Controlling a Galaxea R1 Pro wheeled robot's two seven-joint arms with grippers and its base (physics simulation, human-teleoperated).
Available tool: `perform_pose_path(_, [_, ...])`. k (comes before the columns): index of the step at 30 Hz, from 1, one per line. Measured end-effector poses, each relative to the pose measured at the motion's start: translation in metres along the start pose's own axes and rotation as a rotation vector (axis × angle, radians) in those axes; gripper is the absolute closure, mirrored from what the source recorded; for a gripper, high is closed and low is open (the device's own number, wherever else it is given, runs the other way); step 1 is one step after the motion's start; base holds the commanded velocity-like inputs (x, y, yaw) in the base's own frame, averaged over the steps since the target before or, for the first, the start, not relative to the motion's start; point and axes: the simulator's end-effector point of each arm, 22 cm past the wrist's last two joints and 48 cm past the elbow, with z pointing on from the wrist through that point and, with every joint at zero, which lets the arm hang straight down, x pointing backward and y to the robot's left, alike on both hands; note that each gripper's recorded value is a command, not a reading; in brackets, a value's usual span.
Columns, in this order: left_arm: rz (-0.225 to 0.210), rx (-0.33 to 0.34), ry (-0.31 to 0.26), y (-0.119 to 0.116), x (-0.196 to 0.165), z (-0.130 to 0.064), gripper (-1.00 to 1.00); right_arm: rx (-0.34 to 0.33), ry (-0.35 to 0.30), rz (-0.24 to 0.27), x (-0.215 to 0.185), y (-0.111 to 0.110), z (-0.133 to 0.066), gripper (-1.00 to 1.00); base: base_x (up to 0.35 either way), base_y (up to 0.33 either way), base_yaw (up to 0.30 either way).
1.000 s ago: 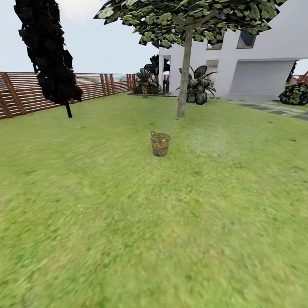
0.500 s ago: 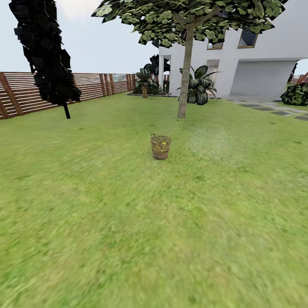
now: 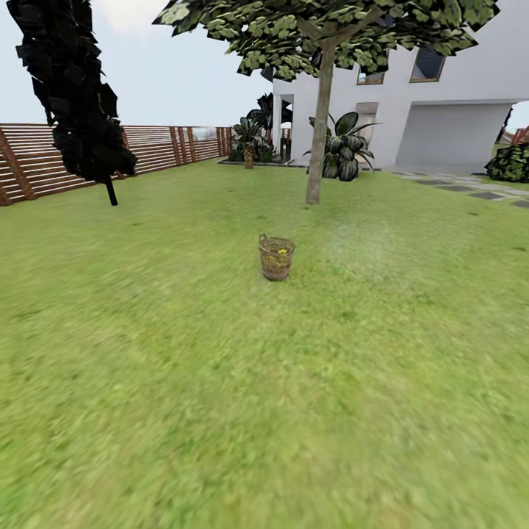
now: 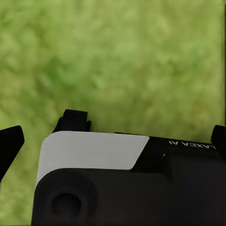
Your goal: Take the three Easter eggs out of the wicker basket on the lawn in the garden, then place them on the lawn next to a single tree (choose any tree) so that all three eggs are next to the same tree and none are left in the basket.
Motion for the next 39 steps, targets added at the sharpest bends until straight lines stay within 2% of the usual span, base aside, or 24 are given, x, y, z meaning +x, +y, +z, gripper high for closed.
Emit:
perform_pose_path(23, [0.000, 0.000, 0.001, 0.000, 0.001, 0.000, -1.00, -0.001, 0.000, 0.000, 0.000, 0.001, 0.000, -1.00, 0.337, 0.000, 0.000])
perform_pose_path(28, [-0.003, -0.004, 0.027, 0.002, 0.014, 0.001, -1.00, -0.001, 0.000, 0.000, 0.000, 0.001, 0.000, -1.00, 0.337, 0.000, 0.000])
perform_pose_path(39, [-0.004, -0.005, 0.010, 0.002, 0.013, 0.002, -1.00, -0.001, 0.000, 0.000, 0.000, 0.000, 0.000, -1.00, 0.337, 0.000, 0.000])
